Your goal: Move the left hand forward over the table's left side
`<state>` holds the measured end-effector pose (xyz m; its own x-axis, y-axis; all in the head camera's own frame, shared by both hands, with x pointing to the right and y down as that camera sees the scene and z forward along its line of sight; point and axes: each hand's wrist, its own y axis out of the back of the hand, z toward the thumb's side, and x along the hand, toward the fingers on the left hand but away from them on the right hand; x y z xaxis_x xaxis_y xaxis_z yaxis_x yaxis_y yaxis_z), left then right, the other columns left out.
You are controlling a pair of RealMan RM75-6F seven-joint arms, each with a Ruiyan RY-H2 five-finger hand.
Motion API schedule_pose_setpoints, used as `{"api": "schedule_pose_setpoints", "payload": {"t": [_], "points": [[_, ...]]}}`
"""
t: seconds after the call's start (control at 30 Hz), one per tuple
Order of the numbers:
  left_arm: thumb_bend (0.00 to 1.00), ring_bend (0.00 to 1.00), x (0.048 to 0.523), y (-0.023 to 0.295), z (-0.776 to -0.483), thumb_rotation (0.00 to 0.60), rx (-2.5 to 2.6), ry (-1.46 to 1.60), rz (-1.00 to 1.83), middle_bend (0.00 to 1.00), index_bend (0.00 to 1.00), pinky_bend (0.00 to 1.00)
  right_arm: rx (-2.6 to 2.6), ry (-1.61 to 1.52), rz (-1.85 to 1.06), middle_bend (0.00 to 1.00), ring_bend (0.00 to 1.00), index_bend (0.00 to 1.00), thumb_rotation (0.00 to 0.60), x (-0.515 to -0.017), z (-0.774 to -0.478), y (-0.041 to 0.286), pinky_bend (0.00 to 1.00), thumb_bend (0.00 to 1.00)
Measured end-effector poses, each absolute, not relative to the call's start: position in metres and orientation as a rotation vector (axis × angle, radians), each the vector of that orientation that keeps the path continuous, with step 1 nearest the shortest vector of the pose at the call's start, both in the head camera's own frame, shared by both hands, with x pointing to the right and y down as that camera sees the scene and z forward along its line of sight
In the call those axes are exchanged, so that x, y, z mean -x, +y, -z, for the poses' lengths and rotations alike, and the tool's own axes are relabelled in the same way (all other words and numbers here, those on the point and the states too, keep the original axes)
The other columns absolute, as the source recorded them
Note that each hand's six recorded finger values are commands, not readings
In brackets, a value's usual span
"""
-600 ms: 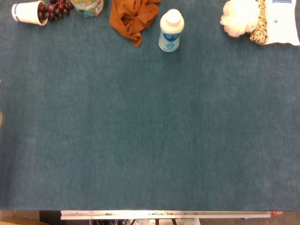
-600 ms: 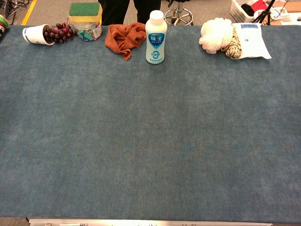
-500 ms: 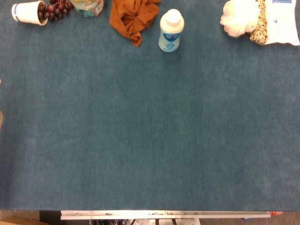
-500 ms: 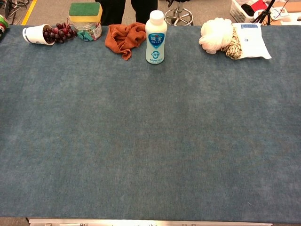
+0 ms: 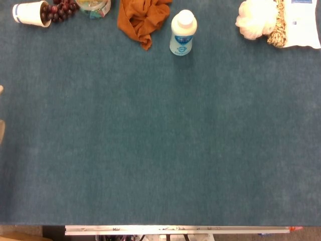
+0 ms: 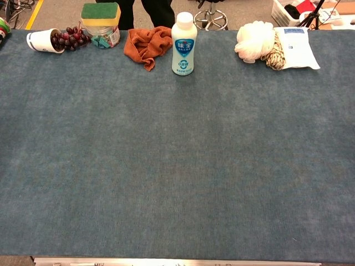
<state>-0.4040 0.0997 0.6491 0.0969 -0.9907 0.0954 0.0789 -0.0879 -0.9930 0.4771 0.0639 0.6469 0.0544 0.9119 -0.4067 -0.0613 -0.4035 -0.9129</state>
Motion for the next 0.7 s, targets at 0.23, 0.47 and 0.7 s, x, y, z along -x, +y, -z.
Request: {"api": "schedule_pose_setpoints", "payload": {"t": [0.23, 0.47, 0.7], "points": [[0.4, 0.05, 0.403, 0.097, -0.653, 0.6, 1.29, 1.043, 1.231, 0.09, 0.14, 0.23, 1.482, -0.909, -1.485, 0.29, 0.15, 0.35, 0.6, -0.48, -0.644, 0.066, 0.31, 0.17], [0.43, 0.05, 0.4, 0.095, -0.658, 0.6, 1.322, 1.044, 1.215, 0.08, 0.14, 0.23, 1.472, -0.922, -1.488, 0.29, 0.15, 0.35, 0.6, -0.482, -0.641, 0.067, 0.31, 0.17], [0.76, 0.06, 0.392, 0.094, -0.66, 0.6, 1.354, 1.044, 1.19, 0.08, 0.15, 0.23, 1.474, -0.915, -1.499, 0.29, 0.15, 0.35, 0.6, -0.482, -0.644, 0.068, 0.31, 0.17]]}}
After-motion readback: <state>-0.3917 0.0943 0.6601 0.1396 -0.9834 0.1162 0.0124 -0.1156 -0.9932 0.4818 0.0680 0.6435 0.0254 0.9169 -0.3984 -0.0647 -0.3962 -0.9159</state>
